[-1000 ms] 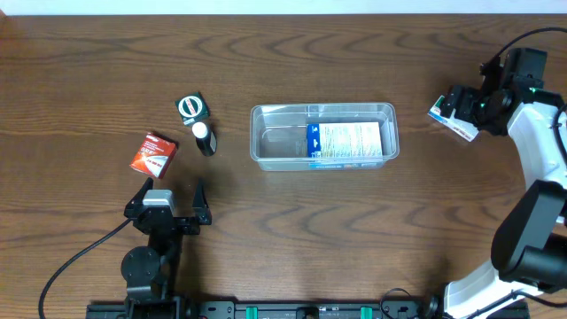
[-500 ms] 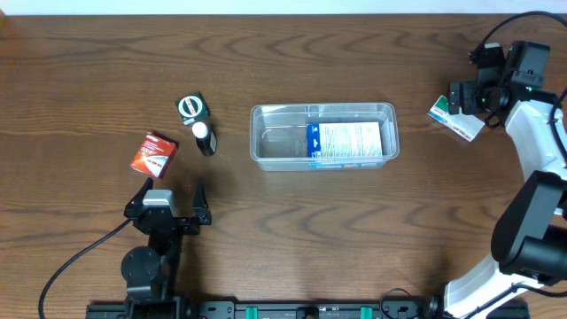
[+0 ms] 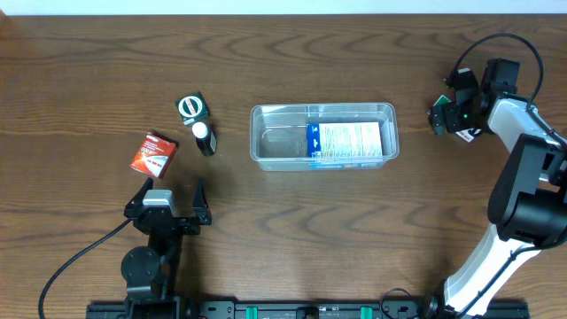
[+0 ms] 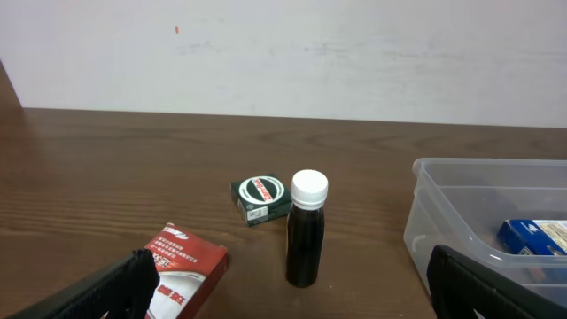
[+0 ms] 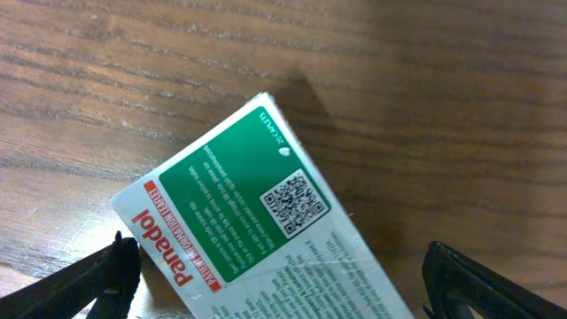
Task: Pack container
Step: 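Move right gripper to the white-green Panadol box and grasp it, then carry the Panadol box over the container with the right gripper, then lower the Panadol box into the container beside the blue box, release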
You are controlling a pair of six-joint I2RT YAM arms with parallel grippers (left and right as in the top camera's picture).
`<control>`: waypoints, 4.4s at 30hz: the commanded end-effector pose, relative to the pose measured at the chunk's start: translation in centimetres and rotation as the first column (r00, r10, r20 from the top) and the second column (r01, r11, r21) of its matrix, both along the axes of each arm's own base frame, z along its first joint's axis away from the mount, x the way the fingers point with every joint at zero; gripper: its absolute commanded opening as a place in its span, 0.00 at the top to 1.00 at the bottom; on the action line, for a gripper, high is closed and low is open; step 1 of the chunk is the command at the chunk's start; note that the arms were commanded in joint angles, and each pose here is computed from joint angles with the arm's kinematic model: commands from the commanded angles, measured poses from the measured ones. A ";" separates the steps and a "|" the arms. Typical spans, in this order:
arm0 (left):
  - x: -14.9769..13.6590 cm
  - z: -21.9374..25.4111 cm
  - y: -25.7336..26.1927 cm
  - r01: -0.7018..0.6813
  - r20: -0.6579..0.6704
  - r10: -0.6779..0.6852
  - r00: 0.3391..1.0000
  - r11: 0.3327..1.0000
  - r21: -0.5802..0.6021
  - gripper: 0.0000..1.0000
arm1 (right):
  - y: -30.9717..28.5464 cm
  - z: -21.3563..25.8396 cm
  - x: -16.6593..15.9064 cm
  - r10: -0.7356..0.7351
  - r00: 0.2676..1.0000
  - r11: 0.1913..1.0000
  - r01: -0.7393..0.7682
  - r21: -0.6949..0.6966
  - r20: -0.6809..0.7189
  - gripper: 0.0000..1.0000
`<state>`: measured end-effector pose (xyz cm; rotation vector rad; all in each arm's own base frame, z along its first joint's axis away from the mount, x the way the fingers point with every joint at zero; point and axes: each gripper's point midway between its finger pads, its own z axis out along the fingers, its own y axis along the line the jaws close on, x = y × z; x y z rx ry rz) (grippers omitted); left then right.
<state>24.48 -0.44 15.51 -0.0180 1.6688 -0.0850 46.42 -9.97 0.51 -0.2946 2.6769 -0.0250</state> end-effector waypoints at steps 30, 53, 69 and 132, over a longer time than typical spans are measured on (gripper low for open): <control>-0.1 -1.6 0.0 0.003 -0.046 -0.002 0.999 1.000 0.013 0.02 | 0.5 -1.6 -5.1 -0.364 0.896 0.923 0.384 0.035 -0.253 0.61; -0.1 -1.6 0.0 0.003 -0.046 -0.002 0.999 1.000 0.013 0.02 | 9.1 16.0 -3.7 -0.059 0.991 0.997 0.053 0.052 0.122 0.70; -0.1 -1.6 0.0 0.003 -0.046 -0.002 0.999 1.000 0.013 0.02 | 26.5 17.9 -11.0 0.653 0.755 0.753 -0.638 -0.160 0.063 0.67; -0.1 -1.6 0.0 0.003 -0.046 -0.002 0.999 1.000 0.013 0.02 | 21.6 7.4 -8.6 0.768 0.590 0.561 -0.807 -0.183 -0.248 0.51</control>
